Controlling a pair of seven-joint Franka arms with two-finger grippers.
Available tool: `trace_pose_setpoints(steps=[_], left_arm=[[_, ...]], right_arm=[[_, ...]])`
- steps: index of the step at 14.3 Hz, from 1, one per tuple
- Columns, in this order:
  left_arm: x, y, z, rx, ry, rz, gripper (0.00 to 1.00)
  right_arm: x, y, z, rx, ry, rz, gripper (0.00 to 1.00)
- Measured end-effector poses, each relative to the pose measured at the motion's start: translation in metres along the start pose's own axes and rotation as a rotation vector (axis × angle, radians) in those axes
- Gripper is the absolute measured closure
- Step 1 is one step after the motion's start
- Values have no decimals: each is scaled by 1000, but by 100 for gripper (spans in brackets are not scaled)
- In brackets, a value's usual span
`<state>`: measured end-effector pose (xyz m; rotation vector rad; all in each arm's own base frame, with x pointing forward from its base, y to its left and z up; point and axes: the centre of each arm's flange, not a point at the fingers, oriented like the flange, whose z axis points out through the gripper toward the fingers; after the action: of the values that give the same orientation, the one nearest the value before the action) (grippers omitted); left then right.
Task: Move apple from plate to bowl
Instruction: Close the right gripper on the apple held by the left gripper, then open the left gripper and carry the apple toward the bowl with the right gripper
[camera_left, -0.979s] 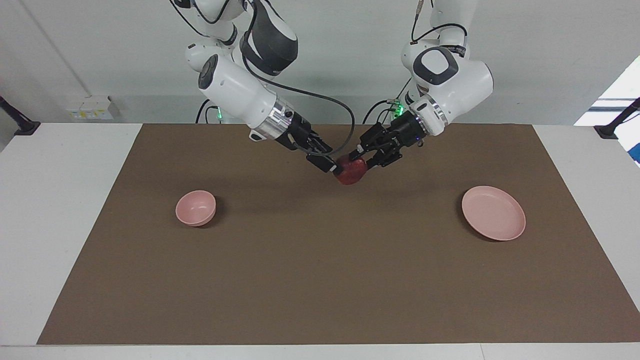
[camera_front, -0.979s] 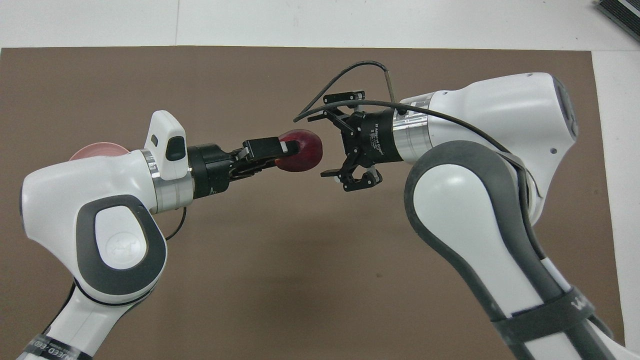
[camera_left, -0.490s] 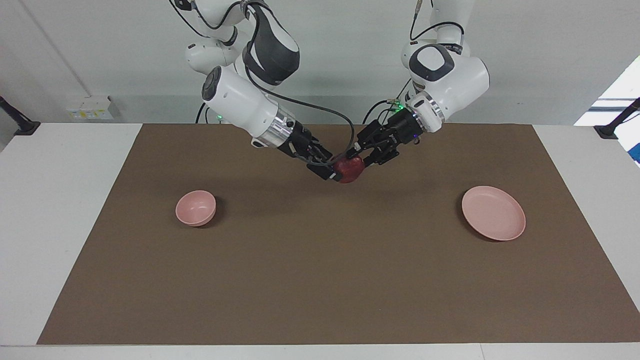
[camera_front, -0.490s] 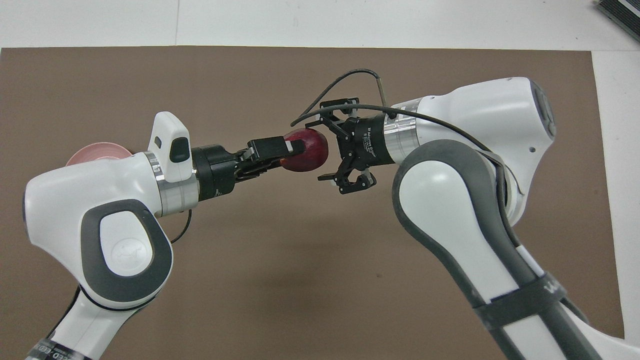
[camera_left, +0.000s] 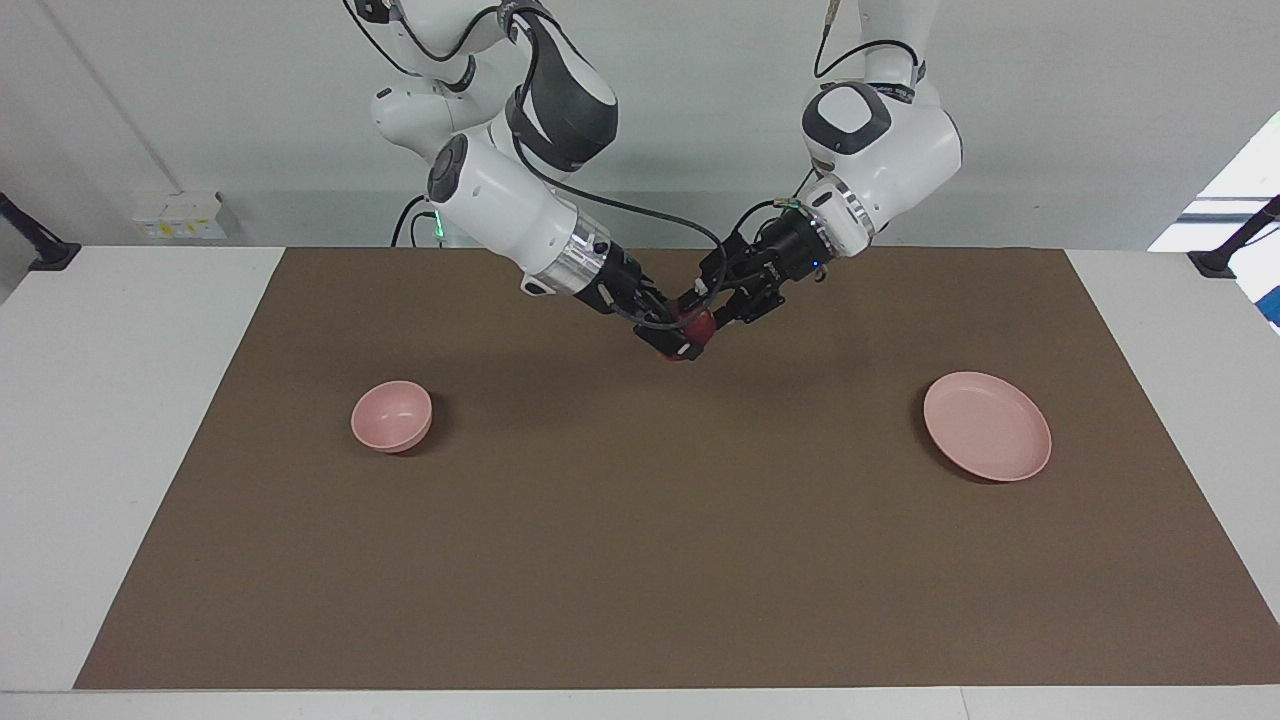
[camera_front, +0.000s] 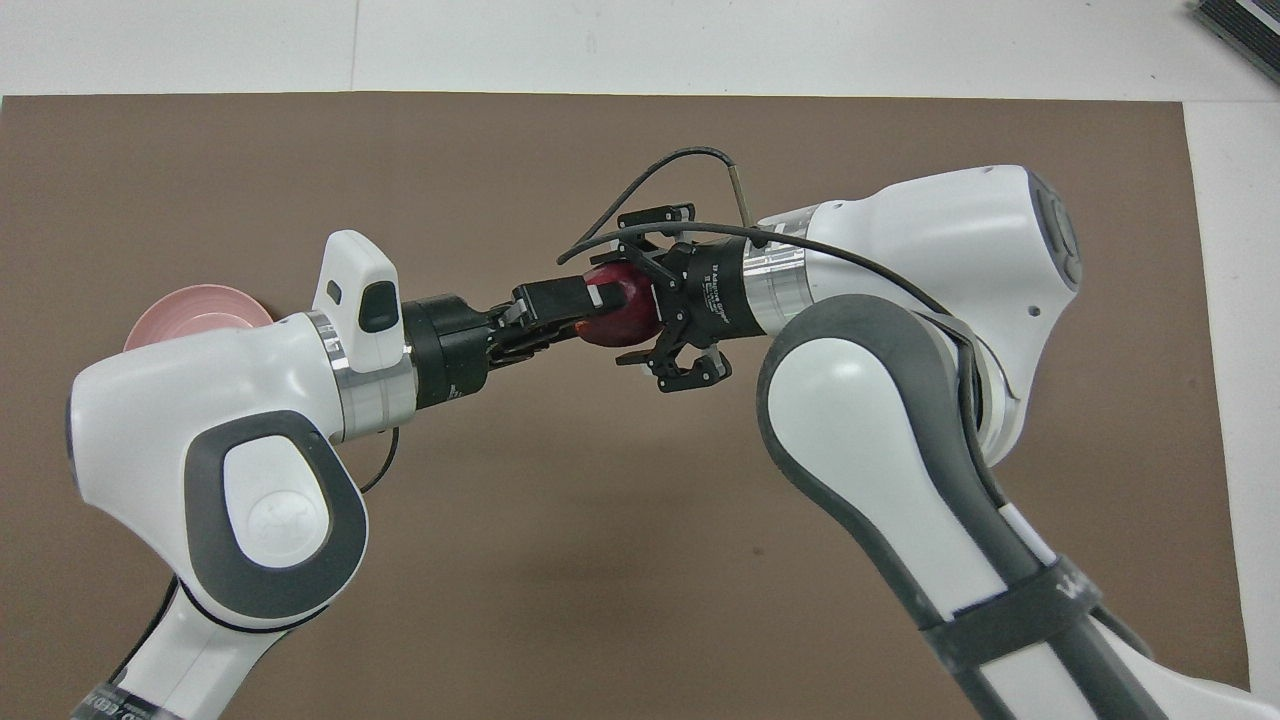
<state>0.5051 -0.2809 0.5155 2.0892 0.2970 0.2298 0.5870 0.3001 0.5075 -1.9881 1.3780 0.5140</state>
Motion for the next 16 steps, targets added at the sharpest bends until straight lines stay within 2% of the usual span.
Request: trace_pose_setpoints(steps=[2,10,13,14,16], left_arm=[[-1,-1,1,2,-1,-7,33],[-2,0,2,1,-4,-29,33],[3,3,-3,-8,8,-68,5],[5,4,-5,-10,11,-81,0],[6,5,-6,-12,14,-109,0]], right_arm=[[1,-1,-2,5,0,2,20],[2,-1,-4,-3,-5,-4,22],[10,-3,-9,5,0,-18,22],[15,-4,-13,11,3,-21,22],[24,-5,-19,16,7,-39,22]])
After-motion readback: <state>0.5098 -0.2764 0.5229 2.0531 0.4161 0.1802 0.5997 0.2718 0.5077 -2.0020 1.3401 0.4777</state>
